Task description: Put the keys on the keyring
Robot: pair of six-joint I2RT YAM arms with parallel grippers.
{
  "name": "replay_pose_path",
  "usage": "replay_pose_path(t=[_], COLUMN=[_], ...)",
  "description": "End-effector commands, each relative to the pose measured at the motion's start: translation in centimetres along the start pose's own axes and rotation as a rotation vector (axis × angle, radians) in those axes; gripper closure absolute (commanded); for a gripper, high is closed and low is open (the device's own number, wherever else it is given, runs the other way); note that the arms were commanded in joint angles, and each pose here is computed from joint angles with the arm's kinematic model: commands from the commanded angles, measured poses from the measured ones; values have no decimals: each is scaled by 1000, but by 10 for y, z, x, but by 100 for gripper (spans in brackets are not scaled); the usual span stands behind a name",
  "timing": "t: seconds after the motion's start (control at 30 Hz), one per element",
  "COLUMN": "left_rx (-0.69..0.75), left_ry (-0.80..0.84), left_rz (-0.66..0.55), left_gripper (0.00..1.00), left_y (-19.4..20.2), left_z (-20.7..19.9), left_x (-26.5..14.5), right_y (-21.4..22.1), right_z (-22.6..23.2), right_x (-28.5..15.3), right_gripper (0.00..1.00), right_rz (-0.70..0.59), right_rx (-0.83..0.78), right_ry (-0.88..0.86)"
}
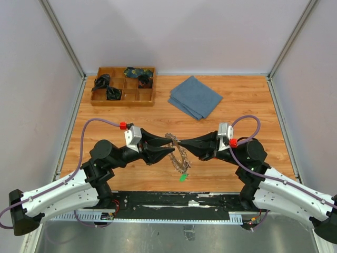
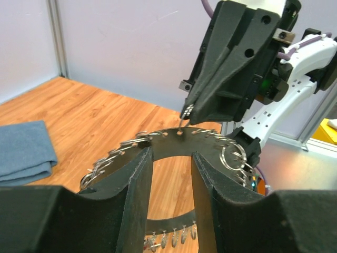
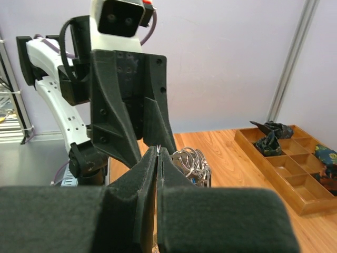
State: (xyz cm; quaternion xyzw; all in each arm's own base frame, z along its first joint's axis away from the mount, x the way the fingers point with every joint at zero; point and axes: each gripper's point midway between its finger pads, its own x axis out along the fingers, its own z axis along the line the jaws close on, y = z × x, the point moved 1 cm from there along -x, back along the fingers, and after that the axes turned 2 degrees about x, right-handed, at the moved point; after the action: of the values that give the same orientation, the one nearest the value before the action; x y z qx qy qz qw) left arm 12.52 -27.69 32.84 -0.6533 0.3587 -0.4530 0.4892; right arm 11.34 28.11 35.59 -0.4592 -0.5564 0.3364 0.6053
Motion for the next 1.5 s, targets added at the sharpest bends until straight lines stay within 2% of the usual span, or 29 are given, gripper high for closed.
replay_pose_path(t=[0.0,0.17,0.4,0.73,1.0,1.27,1.37,1.47], left_rx=[0,18,155,277,532,1070,1121,1142], left_ry=[76,58,-124,-249,-199,-170,-159,-170], left_rz=[-52,-30,45,100,22,-18,-29,-52], left_gripper=[59,55,45,43,43,38,39,44], left_y=[-16,-8,-12,-4,-6,5,6,4], left_z=[-15,-11,22,26,13,3,0,0], left_x=[0,-4,-5,6,5,15,21,22], right_y=[-35,-40,-36,-29,-29,-37,-43,-47], right_z=[-9,-19,-36,-57,-84,-78,-72,-67], right_x=[3,1,0,-6,-27,-26,-25,-24], right_gripper=[100,100,100,100,100,100,100,100], right_rz=[-85,-68,55,224,318,314,309,306], right_rx=[-66,-57,-25,-15,150,194,202,217], right_ry=[67,139,245,340,416,371,344,329])
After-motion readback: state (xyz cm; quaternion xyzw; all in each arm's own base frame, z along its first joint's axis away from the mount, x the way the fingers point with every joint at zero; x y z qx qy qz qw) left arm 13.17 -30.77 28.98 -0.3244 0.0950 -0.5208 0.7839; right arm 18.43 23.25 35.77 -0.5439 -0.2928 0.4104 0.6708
